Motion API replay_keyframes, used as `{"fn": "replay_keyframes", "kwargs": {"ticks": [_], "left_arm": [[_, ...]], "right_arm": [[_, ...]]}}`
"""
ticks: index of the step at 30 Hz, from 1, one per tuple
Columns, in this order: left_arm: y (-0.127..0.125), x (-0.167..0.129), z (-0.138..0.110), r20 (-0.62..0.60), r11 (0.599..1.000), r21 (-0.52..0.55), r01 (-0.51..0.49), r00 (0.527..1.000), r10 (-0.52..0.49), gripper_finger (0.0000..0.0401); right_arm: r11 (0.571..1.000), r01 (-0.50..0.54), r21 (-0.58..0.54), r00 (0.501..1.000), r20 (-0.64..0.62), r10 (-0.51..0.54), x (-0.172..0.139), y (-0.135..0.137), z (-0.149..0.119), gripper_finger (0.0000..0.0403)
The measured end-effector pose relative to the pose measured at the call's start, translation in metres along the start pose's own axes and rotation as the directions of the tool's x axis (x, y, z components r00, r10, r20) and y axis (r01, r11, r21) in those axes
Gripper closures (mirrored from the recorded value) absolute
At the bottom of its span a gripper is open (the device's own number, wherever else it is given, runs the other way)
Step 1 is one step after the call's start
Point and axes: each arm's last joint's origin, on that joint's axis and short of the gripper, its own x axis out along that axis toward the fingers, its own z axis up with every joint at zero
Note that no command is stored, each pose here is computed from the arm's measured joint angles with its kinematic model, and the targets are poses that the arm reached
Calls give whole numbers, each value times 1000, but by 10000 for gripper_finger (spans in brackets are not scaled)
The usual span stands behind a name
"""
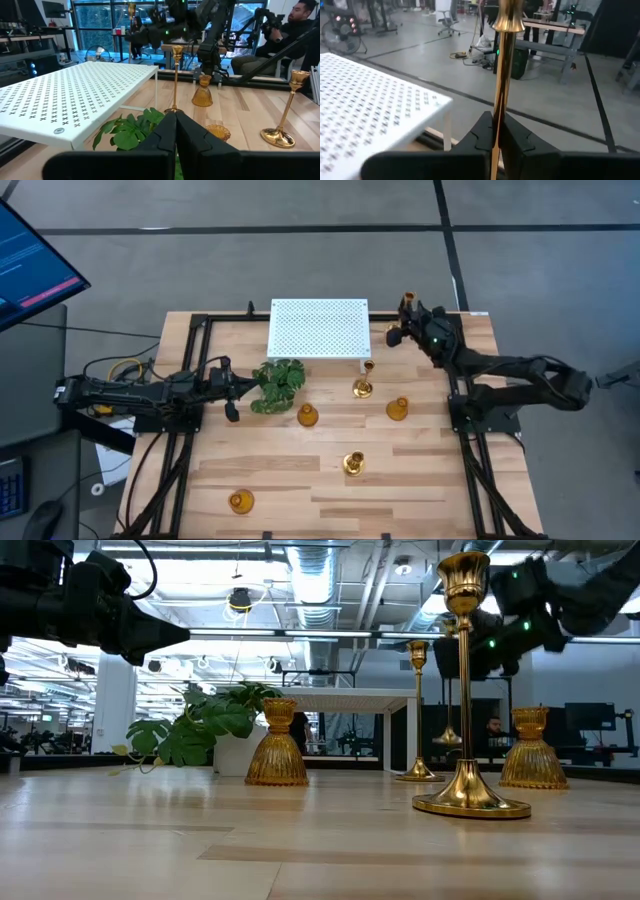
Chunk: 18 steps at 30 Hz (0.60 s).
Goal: Pick & Place candle stick holders
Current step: Put the top gold candle holder on the shelf
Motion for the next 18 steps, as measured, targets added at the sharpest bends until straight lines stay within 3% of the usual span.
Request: {"fn": "replay_keyframes", "kwargs": {"ticks": [7,12,18], "left_arm": [[0,0,0,0,1000,0,0,1000,0,395],[0,0,0,-1,1000,0,0,1000,0,395],[0,0,0,-3,1000,1,0,1000,0,395]], "right_arm": [[995,-48,-84,998,28,51,4,11,65,399],[977,-178,-115,977,101,190,13,26,107,399],[928,-344,-144,926,109,361,36,51,132,399]]}}
